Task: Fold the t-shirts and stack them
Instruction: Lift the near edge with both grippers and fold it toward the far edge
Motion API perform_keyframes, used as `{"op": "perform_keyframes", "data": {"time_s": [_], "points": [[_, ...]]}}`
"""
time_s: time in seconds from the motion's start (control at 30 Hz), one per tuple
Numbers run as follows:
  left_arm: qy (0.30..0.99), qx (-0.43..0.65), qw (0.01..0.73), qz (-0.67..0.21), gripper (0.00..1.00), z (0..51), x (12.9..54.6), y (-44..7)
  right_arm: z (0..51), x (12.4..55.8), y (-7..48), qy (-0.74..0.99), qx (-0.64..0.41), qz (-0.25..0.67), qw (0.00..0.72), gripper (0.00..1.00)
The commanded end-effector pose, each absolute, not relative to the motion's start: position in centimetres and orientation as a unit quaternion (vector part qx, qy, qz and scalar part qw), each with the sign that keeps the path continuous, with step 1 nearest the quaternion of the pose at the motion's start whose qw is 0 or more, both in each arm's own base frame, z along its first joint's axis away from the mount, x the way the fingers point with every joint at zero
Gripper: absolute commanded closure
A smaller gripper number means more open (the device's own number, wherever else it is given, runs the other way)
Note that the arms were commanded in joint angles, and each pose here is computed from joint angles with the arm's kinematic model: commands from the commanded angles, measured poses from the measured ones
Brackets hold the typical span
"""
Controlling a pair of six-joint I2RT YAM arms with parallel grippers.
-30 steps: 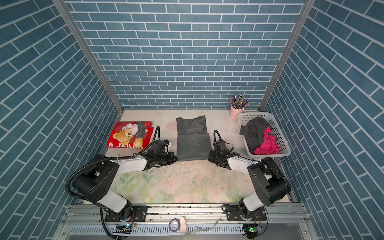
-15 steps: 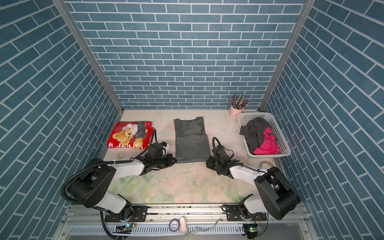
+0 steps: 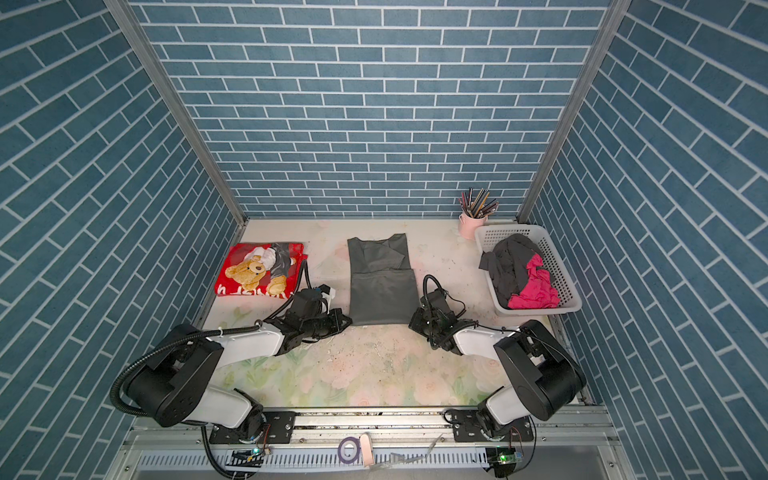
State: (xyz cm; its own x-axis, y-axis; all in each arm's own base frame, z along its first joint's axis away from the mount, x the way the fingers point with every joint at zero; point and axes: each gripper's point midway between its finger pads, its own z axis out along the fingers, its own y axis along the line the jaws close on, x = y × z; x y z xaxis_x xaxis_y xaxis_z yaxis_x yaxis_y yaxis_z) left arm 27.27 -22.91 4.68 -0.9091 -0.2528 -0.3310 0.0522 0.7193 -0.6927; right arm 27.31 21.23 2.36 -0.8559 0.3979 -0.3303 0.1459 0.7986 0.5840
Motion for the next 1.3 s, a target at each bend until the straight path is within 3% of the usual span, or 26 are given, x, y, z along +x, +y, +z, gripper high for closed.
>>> {"op": "perform_keyframes", "data": {"time_s": [0.0,0.5,0.87,1.07,1.27], "points": [[0.904,-0.062,0.208,-0.367,1.00,4.7,26.9,-22.5,2.9,27.5,20.4,0.921,0.153,0.264,0.242,1.00],[0.881,-0.092,0.251,-0.389,1.00,10.7,26.9,-20.3,12.0,27.4,23.3,0.926,0.018,0.210,0.313,1.00],[0.852,-0.120,0.291,-0.419,1.00,16.6,27.4,-17.2,19.5,27.4,27.0,0.901,-0.033,0.243,0.358,1.00],[0.828,-0.125,0.301,-0.457,1.00,18.6,27.7,-17.5,20.8,28.3,28.1,0.893,-0.054,0.246,0.372,1.00],[0.827,-0.131,0.285,-0.467,1.00,17.4,27.4,-17.8,19.6,28.5,28.7,0.898,-0.056,0.245,0.361,1.00]]}}
